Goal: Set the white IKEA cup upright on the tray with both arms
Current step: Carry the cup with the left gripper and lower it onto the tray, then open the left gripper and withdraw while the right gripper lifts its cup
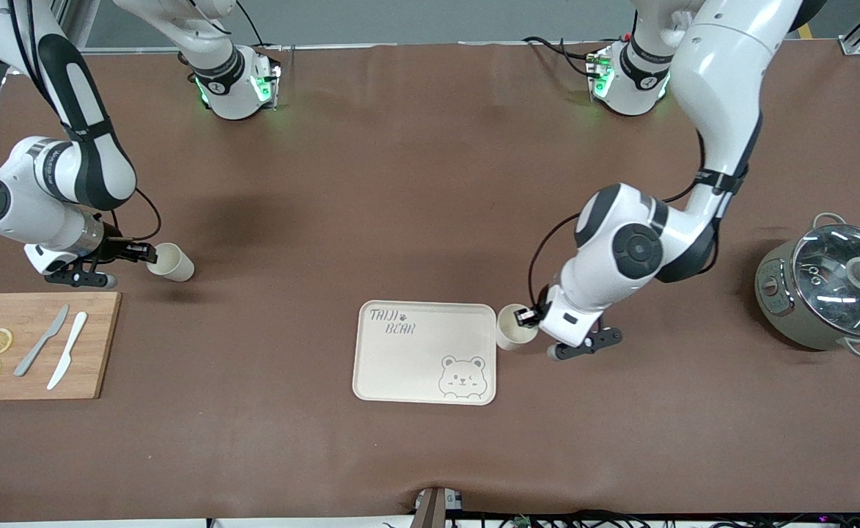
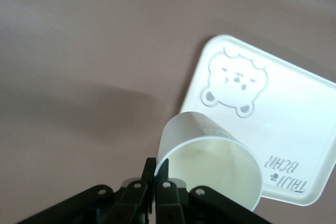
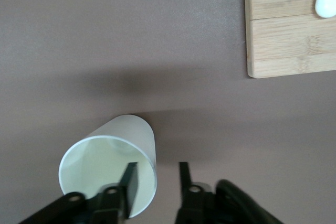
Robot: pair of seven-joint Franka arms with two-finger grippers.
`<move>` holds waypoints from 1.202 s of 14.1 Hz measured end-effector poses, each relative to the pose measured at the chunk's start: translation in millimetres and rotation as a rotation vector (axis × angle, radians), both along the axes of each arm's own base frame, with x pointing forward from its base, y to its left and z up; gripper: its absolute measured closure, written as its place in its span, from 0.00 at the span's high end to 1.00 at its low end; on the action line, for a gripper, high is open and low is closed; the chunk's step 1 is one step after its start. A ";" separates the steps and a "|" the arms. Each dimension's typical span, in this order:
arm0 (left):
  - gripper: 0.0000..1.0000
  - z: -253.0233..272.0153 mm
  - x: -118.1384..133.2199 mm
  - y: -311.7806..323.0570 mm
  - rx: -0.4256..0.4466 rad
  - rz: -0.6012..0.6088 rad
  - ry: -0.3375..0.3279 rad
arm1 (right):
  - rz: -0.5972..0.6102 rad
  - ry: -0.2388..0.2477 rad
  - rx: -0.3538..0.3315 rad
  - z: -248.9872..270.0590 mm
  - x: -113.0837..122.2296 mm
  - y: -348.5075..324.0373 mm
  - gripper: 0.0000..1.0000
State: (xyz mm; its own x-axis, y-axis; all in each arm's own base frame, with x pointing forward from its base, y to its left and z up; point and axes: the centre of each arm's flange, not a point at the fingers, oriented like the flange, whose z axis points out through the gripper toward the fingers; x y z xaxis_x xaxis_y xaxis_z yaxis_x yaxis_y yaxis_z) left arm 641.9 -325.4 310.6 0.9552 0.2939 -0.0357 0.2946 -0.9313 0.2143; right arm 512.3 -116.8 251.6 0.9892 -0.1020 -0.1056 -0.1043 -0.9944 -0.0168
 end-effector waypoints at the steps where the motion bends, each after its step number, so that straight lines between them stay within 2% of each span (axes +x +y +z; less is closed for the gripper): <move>1: 0.03 -5.3 -2.7 -10.2 0.002 0.003 0.006 | -0.004 -0.005 0.002 -1.8 -1.3 0.2 0.21; 3: 0.03 -17.0 -6.9 -23.1 0.013 0.001 0.016 | -0.012 -0.018 0.004 -3.0 -1.9 0.3 0.04; 7: 0.03 -46.0 -12.8 -45.6 0.060 0.007 0.014 | -0.014 -0.024 0.005 -2.3 -1.5 0.5 0.02; 12: 0.07 -72.9 -14.1 -59.2 0.067 0.017 0.003 | -0.012 -0.035 0.006 8.5 3.3 1.0 0.02; 15: 0.30 -67.7 -8.3 -56.0 0.075 0.016 -0.017 | -0.006 -0.001 0.043 47.7 26.4 10.2 0.02; 17: 0.51 -56.0 -2.8 -55.5 0.069 0.017 -0.040 | 0.006 -0.020 0.061 85.6 49.4 23.5 0.02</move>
